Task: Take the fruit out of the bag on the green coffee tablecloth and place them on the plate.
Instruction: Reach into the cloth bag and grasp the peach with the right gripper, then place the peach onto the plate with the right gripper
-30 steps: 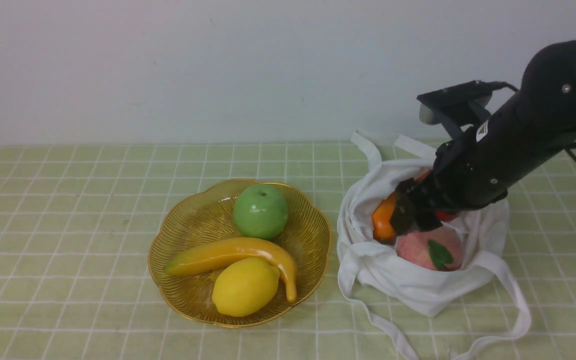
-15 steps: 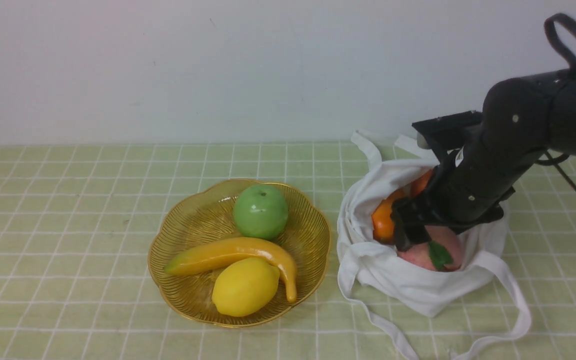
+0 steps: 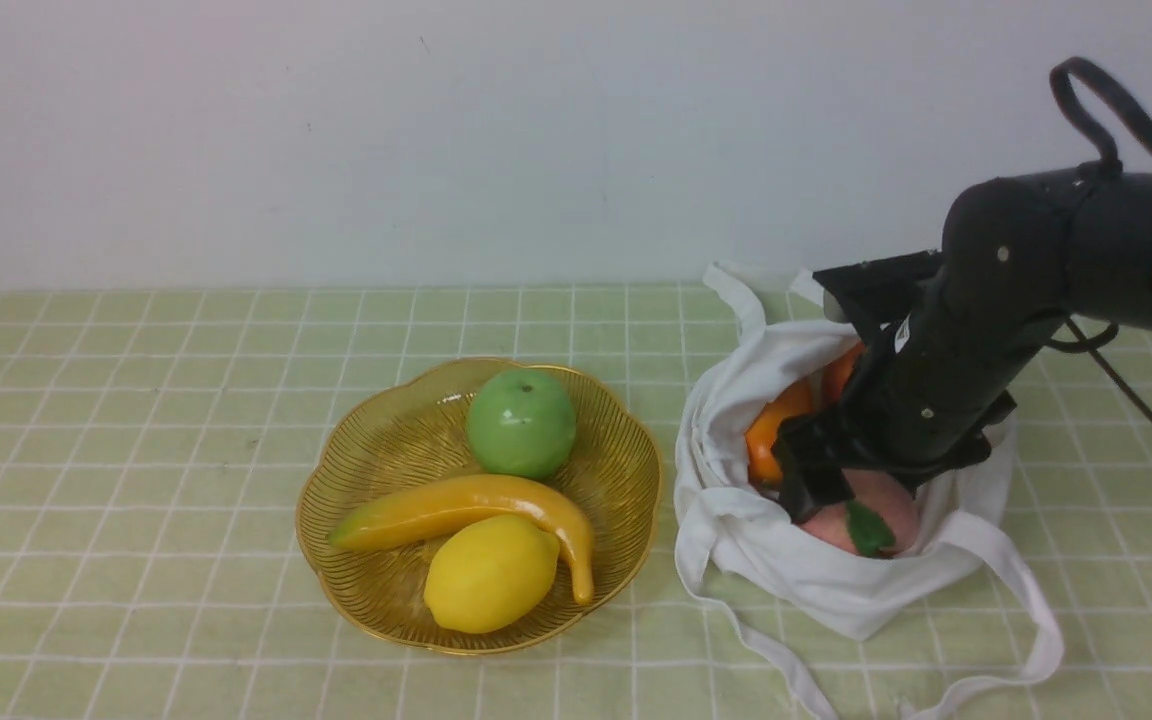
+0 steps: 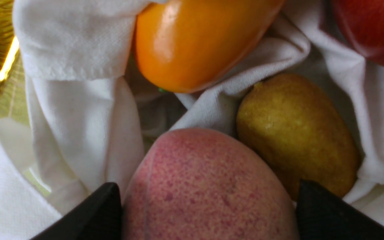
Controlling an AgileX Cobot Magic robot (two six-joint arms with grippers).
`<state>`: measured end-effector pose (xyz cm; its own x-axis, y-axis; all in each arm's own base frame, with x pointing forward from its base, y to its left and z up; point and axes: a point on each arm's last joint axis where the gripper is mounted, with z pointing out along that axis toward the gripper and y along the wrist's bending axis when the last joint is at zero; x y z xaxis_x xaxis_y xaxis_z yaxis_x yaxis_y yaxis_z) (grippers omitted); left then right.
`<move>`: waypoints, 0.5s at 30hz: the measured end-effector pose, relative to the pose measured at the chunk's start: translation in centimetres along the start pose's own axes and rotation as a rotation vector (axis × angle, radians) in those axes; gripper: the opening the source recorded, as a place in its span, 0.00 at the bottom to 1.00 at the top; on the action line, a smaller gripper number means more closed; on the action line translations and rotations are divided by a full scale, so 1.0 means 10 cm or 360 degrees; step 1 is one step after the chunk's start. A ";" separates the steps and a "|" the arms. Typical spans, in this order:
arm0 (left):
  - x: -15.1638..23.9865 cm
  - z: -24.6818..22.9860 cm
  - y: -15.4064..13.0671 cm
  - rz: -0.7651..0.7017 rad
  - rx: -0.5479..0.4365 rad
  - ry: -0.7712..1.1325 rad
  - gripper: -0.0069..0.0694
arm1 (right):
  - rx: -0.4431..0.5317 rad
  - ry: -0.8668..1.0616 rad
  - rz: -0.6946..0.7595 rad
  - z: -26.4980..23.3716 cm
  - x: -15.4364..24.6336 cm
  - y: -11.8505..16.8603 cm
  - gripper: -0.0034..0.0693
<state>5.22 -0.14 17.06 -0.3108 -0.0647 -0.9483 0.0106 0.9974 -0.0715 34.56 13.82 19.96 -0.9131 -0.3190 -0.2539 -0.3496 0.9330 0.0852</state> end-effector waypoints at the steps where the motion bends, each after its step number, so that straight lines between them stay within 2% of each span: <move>1: 0.00 0.00 0.00 0.0000 0.0000 0.0000 0.08 | 0.0000 0.0000 0.0000 0.00 0.00 0.00 0.88; 10: 0.00 0.00 0.00 0.0000 0.0000 0.0000 0.08 | 0.0011 0.0010 -0.0025 -0.18 -0.07 0.01 0.88; 15: 0.00 0.00 0.00 0.0000 0.0000 0.0000 0.08 | 0.0004 -0.0059 -0.0050 -0.61 -0.19 0.06 0.88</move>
<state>5.22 -0.14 17.06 -0.3108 -0.0647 -0.9483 0.0106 0.9974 -0.0715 34.79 13.91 26.33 -0.8933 -0.3418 -0.2920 -0.3774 0.9231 0.0739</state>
